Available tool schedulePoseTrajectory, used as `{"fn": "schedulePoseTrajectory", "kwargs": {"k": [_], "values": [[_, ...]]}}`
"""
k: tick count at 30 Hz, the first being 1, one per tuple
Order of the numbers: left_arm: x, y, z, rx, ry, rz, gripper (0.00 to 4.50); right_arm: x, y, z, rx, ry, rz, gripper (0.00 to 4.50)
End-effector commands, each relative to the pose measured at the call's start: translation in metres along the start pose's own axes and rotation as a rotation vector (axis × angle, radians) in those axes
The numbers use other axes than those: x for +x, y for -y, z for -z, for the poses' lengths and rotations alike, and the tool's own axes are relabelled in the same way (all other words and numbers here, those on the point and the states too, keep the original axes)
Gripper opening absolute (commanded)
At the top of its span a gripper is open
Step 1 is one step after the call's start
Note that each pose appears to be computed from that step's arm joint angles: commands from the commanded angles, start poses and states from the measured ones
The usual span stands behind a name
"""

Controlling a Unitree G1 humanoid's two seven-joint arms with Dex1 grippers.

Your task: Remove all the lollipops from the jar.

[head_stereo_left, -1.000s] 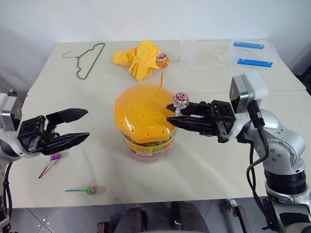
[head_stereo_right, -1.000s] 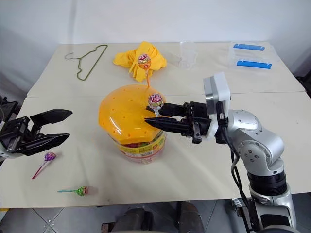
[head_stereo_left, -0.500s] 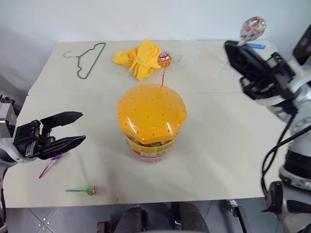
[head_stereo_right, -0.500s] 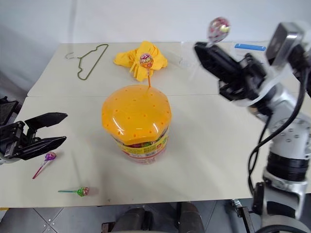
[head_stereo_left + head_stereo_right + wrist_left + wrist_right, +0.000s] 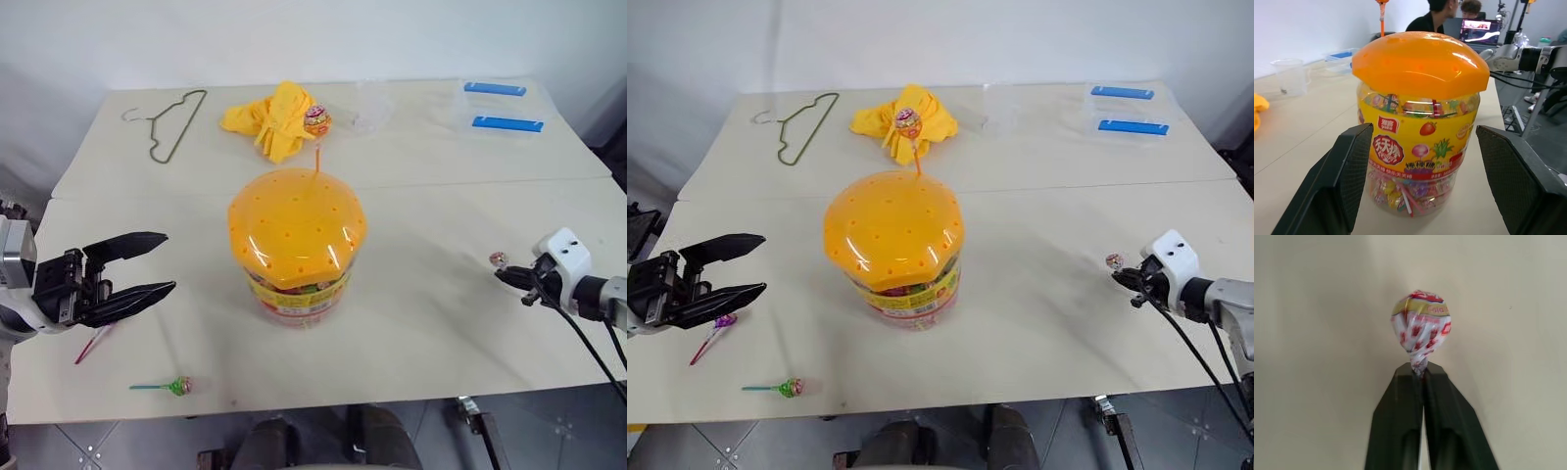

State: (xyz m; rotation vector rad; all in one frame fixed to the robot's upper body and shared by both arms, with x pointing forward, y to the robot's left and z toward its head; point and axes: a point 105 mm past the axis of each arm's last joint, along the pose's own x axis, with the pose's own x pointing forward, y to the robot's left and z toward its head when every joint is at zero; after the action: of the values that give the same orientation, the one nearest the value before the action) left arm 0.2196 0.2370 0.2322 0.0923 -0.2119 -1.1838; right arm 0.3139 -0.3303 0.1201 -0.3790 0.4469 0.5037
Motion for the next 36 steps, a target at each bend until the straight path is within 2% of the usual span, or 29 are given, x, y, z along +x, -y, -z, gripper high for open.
{"fn": "schedulePoseTrajectory", "kwargs": {"k": [1,3,6,8,11,15,20,27,33,36], "values": [[-0.001,0.001,-0.006,0.035,0.019,0.002,3.56,-0.007,0.0,0.0,0.003,0.032,-0.032,1.46],[-0.001,0.001,-0.008,0.039,0.026,0.0,3.56,-0.011,0.003,-0.006,0.0,0.075,-0.03,2.11],[-0.002,-0.001,-0.011,0.042,0.049,-0.015,3.56,-0.031,-0.007,-0.035,-0.029,0.23,-0.17,3.1],[-0.002,-0.002,-0.012,0.039,0.063,-0.027,3.56,-0.04,-0.014,-0.053,-0.058,0.323,-0.236,3.1],[-0.008,-0.011,-0.017,0.026,0.136,-0.103,3.56,-0.046,-0.039,-0.122,-0.079,0.566,-0.371,3.1],[-0.018,-0.023,-0.017,0.014,0.187,-0.208,3.56,-0.037,-0.081,-0.192,-0.075,0.778,-0.519,3.1],[-0.03,-0.024,-0.007,-0.02,0.153,-0.251,3.56,-0.023,-0.123,-0.247,-0.014,0.857,-0.67,3.1],[-0.025,-0.014,-0.009,-0.031,0.146,-0.208,3.56,-0.002,-0.167,-0.284,-0.045,0.826,-0.763,3.1],[-0.017,-0.01,-0.012,-0.02,0.149,-0.177,3.56,0.006,-0.182,-0.296,-0.05,0.808,-0.792,3.1],[-0.016,-0.01,-0.013,-0.013,0.148,-0.171,3.56,0.01,-0.18,-0.301,-0.04,0.814,-0.775,2.49]]}}
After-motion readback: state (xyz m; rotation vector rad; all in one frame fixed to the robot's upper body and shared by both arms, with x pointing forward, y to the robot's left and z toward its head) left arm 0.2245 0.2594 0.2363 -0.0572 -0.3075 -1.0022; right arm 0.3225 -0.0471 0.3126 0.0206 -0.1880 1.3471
